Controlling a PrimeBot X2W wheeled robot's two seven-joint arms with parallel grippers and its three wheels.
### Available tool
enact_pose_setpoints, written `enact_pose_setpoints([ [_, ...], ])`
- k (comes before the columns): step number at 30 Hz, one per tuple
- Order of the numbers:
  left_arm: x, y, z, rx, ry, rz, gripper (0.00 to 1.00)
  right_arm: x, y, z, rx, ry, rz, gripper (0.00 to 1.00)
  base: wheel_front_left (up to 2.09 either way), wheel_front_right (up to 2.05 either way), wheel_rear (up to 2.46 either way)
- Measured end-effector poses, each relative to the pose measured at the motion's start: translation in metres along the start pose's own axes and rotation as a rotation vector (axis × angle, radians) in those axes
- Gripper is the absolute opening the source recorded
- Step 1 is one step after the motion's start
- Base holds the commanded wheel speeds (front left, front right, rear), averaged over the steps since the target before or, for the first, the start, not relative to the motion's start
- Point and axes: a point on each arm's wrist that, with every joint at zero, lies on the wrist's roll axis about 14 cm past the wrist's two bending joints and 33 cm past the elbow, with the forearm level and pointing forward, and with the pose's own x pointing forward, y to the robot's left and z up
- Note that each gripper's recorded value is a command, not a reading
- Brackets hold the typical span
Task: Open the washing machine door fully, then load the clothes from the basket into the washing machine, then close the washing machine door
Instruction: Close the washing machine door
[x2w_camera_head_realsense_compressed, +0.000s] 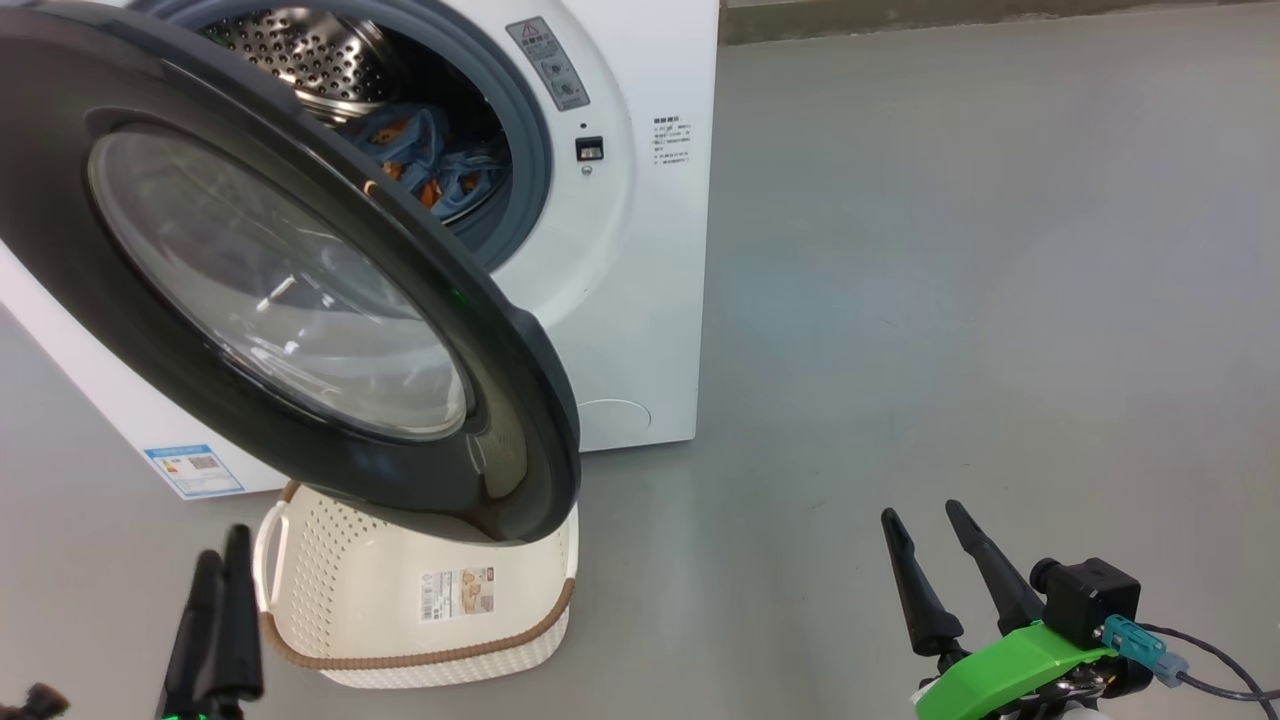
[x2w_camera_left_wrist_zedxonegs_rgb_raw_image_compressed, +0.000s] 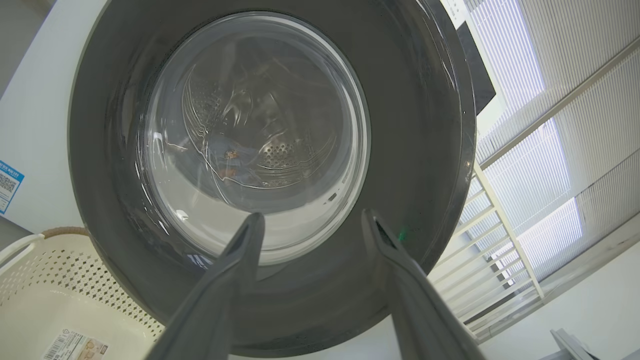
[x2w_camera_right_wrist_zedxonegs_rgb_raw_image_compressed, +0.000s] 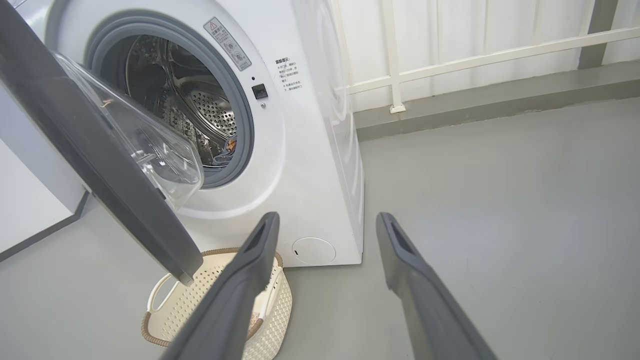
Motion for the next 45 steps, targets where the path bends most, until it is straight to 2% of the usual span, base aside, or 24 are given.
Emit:
enact_pose_setpoints([
  [4,-0.002,0.006,-0.006,0.152,0.043,-0.018,1.0,0.0,0.0,0.0,0.0,0.001,-0.001,1.0,0.0,0.0,0.0],
  [9,0.005,0.004,0.012,0.322,-0.02,-0.037,1.0,0.0,-0.001,-0.001,0.001,0.003,-0.003,1.0,0.0,0.0,0.0],
  [17,0.005,0.011,0.01,0.537,-0.012,-0.028,1.0,0.001,-0.001,-0.003,0.002,0.007,-0.004,1.0,0.0,0.0,0.0],
  [24,0.003,0.022,0.013,0.766,0.004,-0.008,1.0,0.002,-0.001,-0.004,0.002,0.01,-0.003,1.0,0.0,0.0,0.0],
  [33,-0.004,0.045,0.005,0.866,0.048,0.067,1.0,0.001,-0.002,-0.004,0.001,0.011,-0.005,1.0,0.0,0.0,0.0],
  [38,-0.018,0.078,-0.008,0.849,0.12,0.173,1.0,0.0,-0.003,-0.003,0.001,0.01,-0.008,1.0,0.0,0.0,0.0],
  [45,-0.021,0.084,-0.012,0.847,0.134,0.197,1.0,0.0,-0.002,-0.002,0.0,0.007,-0.007,1.0,0.0,0.0,0.0],
])
